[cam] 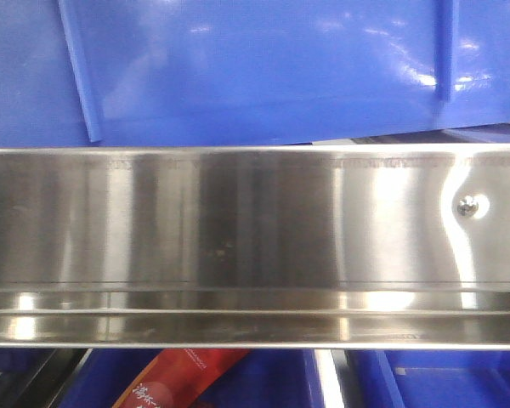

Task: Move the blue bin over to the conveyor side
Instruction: 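Lower both grippers toward the rims of the blue bin on the rack, then close both grippers on opposite side walls of the blue bin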

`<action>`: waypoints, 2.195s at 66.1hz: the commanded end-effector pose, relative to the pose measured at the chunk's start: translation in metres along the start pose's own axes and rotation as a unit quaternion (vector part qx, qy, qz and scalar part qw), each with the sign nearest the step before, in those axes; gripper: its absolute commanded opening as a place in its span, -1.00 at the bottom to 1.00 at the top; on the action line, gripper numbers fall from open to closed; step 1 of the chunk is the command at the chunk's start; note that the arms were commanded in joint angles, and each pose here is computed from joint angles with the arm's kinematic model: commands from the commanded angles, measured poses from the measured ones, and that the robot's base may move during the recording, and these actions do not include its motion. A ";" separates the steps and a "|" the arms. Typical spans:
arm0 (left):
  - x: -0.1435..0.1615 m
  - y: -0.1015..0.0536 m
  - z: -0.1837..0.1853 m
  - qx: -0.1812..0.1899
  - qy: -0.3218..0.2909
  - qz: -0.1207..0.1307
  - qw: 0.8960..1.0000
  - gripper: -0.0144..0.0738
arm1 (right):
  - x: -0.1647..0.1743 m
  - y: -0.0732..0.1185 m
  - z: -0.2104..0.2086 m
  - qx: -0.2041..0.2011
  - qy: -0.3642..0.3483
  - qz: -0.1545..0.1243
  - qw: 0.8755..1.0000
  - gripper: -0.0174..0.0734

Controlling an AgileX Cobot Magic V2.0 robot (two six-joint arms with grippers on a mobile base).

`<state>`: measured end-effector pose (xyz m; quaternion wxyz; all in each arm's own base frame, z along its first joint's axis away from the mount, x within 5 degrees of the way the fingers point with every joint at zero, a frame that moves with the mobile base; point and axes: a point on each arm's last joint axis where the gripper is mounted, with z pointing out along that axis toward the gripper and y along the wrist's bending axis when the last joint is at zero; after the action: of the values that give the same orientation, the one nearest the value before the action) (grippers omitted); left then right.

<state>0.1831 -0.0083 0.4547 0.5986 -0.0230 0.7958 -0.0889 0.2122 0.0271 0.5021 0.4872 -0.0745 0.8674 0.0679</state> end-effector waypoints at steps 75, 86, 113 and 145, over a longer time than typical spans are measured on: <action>-0.002 0.007 0.160 -0.017 0.184 -0.038 0.982 -0.52 | -0.031 -0.023 0.114 0.033 0.090 -0.014 0.995 -0.37; -0.001 0.010 0.160 -0.033 0.190 -0.016 0.981 0.06 | -0.030 -0.023 0.114 0.033 0.093 -0.014 0.995 0.21; 0.012 0.013 0.165 -0.041 0.243 -0.010 0.969 0.11 | -0.026 -0.024 0.114 0.039 0.115 -0.017 0.992 0.25; 0.021 0.001 0.174 -0.041 0.263 -0.015 0.964 -0.02 | -0.026 -0.024 0.114 0.042 0.116 -0.018 0.992 0.25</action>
<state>0.3443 -0.0292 0.3853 0.3627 -0.0236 0.9296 -0.0621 0.3254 0.0278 0.4611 0.3785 -0.0771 0.9221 0.0219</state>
